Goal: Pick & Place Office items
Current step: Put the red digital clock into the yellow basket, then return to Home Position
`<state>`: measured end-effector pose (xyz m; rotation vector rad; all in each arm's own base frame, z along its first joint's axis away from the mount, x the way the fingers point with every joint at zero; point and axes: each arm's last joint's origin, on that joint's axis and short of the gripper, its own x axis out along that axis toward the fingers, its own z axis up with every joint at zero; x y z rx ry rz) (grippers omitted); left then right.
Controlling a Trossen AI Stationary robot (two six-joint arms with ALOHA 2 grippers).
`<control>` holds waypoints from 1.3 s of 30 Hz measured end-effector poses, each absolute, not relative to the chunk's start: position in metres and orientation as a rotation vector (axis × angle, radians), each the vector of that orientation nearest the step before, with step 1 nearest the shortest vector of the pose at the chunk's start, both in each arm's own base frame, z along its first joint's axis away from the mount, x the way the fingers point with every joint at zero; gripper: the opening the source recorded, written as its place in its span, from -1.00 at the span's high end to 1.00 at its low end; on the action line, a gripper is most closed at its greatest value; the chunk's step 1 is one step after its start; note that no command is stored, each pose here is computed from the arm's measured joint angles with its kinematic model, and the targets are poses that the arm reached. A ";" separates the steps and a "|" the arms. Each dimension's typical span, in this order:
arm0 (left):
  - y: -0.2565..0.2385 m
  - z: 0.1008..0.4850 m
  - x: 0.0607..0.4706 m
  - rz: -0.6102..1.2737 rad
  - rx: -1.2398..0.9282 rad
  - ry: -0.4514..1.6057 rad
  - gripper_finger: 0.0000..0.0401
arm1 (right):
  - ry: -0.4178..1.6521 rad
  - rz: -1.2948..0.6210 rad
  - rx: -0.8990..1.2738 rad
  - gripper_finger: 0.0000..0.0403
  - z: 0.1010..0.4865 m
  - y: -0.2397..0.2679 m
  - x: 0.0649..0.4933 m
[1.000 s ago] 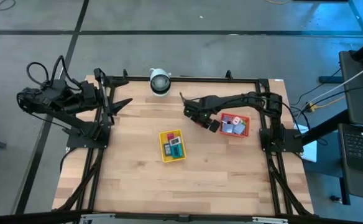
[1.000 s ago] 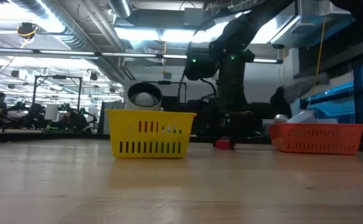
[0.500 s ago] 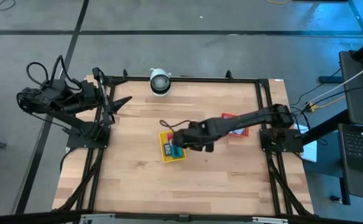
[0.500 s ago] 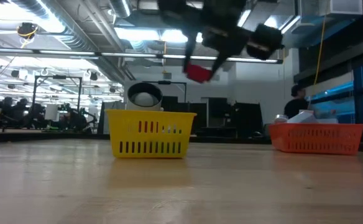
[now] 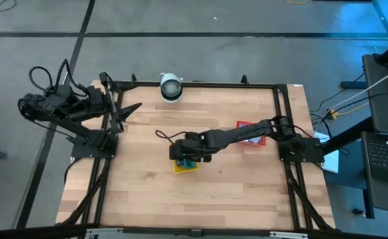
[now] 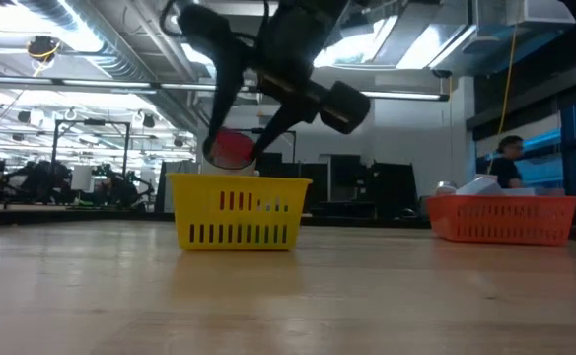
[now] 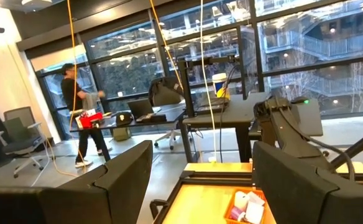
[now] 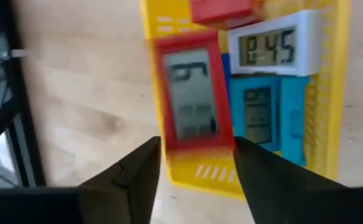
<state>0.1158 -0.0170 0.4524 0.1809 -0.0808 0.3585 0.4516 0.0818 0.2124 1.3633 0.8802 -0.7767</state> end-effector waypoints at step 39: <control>-0.003 0.241 0.101 0.192 0.023 -0.272 -0.28 | 0.298 -0.742 0.727 -0.29 0.380 0.137 0.241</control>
